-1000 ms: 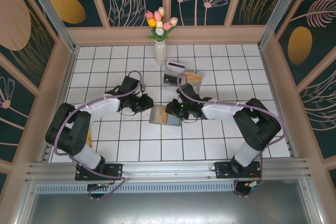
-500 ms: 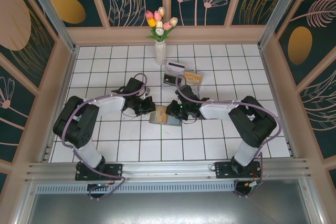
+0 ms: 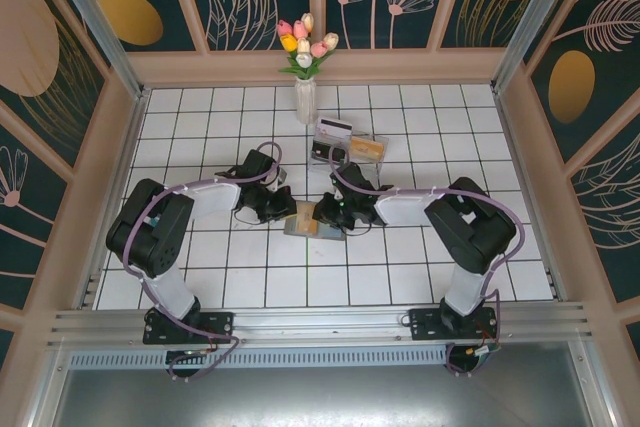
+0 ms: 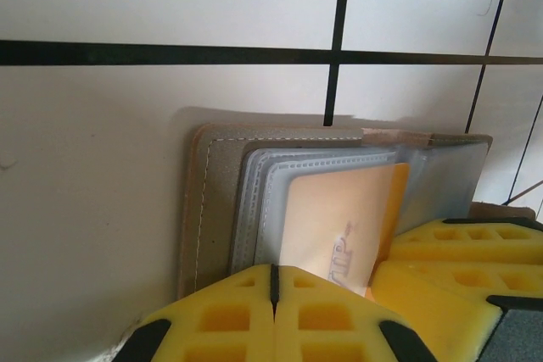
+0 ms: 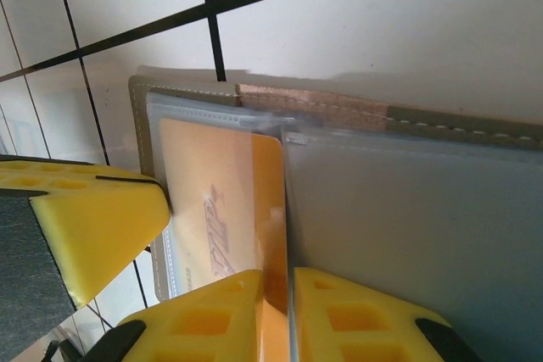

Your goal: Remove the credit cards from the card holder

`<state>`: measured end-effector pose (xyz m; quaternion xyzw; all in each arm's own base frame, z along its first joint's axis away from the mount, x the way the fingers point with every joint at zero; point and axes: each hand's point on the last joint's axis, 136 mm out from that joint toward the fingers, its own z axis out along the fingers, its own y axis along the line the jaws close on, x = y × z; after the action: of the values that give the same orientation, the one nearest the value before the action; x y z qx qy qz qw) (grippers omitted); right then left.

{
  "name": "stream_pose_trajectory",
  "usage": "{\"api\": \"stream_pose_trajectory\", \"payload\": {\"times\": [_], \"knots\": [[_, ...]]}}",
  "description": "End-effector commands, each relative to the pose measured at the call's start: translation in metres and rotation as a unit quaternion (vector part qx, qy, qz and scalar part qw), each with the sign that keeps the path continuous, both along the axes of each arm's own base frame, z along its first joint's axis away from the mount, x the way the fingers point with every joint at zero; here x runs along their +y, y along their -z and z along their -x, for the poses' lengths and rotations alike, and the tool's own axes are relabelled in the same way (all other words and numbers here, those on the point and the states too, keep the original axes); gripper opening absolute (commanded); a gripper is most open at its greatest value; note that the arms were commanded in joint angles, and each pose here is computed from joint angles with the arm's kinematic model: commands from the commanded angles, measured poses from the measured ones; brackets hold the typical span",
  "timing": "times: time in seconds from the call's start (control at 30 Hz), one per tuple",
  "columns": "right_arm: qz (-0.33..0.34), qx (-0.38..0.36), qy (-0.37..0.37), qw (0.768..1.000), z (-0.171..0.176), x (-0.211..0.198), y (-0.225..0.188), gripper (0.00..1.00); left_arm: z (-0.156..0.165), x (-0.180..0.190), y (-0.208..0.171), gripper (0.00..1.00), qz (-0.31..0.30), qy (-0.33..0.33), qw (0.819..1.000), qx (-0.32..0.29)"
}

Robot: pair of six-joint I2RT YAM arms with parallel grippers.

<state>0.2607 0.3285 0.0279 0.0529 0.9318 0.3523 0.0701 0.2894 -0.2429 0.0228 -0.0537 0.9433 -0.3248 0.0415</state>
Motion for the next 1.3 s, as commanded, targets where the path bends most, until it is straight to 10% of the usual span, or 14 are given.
{"api": "stream_pose_trajectory", "payload": {"times": [0.0, 1.27], "knots": [[-0.027, -0.009, -0.021, 0.999, -0.003, 0.010, -0.005, 0.19, 0.010, 0.010, 0.022, 0.03, -0.033, 0.004, 0.999, 0.019], [0.016, 0.016, -0.006, 1.000, 0.013, -0.031, 0.014, 0.09, 0.009, 0.026, 0.028, 0.03, -0.082, -0.008, 0.997, 0.010]]}}
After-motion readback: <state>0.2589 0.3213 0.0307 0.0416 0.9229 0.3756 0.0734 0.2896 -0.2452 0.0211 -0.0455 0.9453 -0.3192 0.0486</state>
